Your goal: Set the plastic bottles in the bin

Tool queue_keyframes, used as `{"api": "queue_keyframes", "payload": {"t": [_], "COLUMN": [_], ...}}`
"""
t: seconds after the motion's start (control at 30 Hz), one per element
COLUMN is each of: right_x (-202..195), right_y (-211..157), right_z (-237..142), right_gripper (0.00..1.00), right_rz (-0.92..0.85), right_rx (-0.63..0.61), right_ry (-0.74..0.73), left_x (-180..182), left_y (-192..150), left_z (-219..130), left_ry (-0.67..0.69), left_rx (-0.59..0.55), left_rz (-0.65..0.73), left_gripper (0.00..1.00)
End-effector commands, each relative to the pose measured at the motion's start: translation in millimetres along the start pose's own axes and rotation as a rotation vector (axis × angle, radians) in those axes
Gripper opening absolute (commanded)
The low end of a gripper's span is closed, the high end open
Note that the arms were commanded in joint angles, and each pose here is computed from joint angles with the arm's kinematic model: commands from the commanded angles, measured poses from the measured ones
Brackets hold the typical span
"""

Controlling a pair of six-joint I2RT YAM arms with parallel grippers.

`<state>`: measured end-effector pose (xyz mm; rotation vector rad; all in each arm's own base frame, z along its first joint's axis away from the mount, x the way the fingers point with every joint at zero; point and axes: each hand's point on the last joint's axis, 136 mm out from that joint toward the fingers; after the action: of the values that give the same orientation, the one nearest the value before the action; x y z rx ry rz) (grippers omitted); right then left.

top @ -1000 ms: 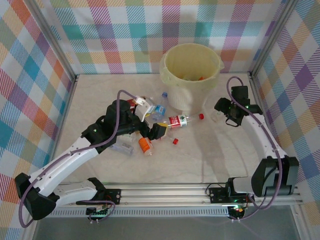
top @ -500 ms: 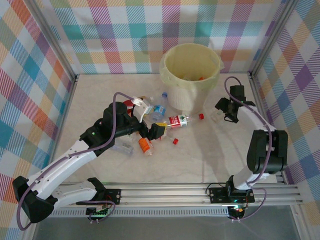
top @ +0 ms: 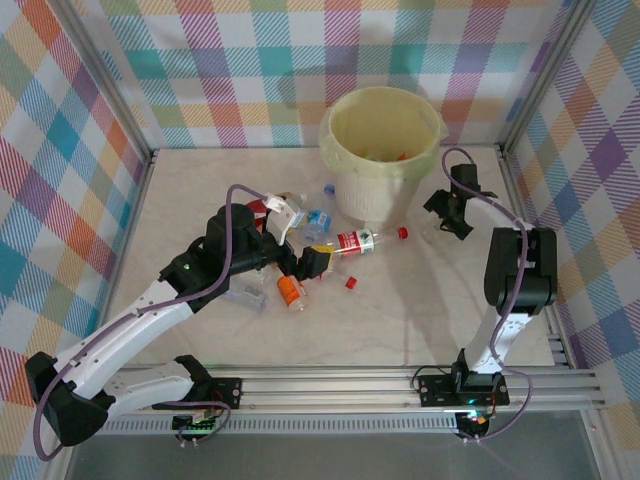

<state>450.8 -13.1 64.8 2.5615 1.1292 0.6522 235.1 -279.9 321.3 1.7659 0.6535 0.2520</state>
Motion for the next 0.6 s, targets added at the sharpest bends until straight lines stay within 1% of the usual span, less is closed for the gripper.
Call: {"api": "queue_keyframes", "payload": {"t": [0.0,0.1,0.23,0.4,0.57], "right_x": [3,2,-1,-2,-5], "right_y": [9,8,6,9,14], "right_z": [7,14,18,15,8], "right_gripper": [0.88,0.86,0.79,0.74,0.65], "right_rz": [0.05,0.058,0.061,0.051,0.061], "right_rx": [-0.014,-0.003,0.001,-0.015,-0.027], "right_ry": [0.0,-0.015,-0.027,-0.033,-0.026], "left_x": [-7,-6,-6,-5,-4], "left_y": [7,6,4,3,2], "left_z": [-1,0,1,3,4], "left_ry": [-0.022,-0.02,-0.019,-0.016,-0.013], "left_rx": [-0.021,-0.015,-0.009,-0.002,0.004], "left_rz": [0.014,0.016,0.017,0.014,0.014], "left_gripper": [1.0,1.0,1.0,1.0,1.0]}}
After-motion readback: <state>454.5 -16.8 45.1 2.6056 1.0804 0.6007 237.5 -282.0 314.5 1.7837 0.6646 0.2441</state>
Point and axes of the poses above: each hand's point on the last joint's axis, 136 mm out from that joint toward the fingers, its own z axis out along the fingers, its own x axis along the line the jaws close on, y = z × x
